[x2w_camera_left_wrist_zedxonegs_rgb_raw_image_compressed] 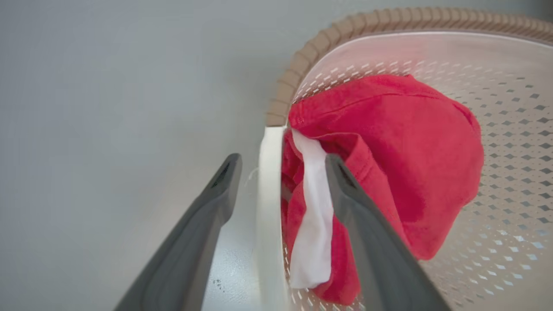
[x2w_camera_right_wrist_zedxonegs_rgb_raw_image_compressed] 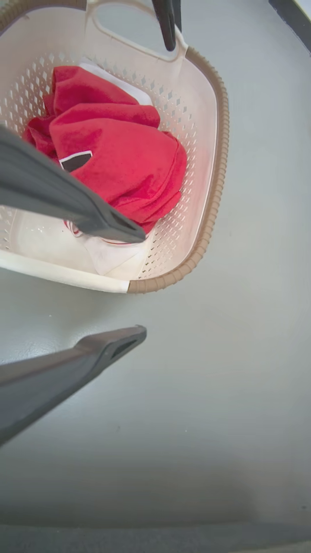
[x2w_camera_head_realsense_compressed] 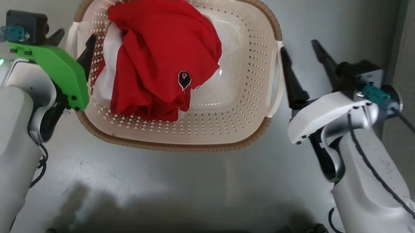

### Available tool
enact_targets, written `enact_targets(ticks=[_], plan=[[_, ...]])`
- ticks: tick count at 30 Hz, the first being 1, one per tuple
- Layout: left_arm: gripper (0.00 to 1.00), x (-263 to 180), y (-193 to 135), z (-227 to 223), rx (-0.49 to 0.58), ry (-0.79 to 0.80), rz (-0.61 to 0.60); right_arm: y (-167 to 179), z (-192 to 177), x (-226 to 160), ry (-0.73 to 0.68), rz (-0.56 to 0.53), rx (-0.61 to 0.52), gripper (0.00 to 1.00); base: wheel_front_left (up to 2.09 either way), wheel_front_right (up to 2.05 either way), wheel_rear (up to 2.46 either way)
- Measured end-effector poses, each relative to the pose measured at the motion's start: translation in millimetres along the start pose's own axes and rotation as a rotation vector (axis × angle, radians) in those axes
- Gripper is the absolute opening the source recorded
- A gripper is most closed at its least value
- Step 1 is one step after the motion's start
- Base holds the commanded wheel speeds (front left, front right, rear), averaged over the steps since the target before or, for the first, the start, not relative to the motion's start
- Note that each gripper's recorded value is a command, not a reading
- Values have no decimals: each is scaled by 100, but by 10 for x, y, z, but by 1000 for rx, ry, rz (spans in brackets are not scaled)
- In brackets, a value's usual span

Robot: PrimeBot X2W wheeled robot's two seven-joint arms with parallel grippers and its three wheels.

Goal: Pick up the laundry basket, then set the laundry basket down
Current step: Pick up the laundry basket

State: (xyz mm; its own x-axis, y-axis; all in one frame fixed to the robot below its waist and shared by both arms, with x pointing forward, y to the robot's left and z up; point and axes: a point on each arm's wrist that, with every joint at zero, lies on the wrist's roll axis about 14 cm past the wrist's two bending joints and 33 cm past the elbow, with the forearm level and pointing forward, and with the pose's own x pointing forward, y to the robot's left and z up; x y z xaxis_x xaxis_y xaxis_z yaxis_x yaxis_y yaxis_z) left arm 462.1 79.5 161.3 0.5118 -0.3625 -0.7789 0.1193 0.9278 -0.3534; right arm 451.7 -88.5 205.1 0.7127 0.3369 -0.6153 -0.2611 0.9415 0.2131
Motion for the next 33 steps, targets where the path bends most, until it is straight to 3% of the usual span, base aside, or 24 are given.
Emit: enact_targets(ticks=[17, 18, 19, 22, 23, 24, 33], plan=[[100, 163, 114, -304, -34, 97, 8, 150, -414, 79, 132, 64, 46, 100, 0, 0, 0], [37, 189, 98, -283, -42, 92, 2, 152, -473, 90, 163, 67, 49, 100, 0, 0, 0], [0, 202, 94, -279, -43, 91, 2, 151, -498, 92, 174, 67, 51, 100, 0, 0, 0], [0, 225, 70, -286, -49, 98, -4, 140, -598, 88, 223, 65, 60, 100, 0, 0, 0], [0, 230, 68, -289, -54, 99, -6, 136, -615, 89, 231, 65, 62, 40, 0, 0, 0], [0, 232, 79, -294, -58, 102, -4, 137, -634, 90, 241, 66, 68, 0, 0, 0, 0], [0, 249, 63, -315, -93, 107, -12, 127, -639, 166, 270, 69, 82, 0, 0, 0, 0]])
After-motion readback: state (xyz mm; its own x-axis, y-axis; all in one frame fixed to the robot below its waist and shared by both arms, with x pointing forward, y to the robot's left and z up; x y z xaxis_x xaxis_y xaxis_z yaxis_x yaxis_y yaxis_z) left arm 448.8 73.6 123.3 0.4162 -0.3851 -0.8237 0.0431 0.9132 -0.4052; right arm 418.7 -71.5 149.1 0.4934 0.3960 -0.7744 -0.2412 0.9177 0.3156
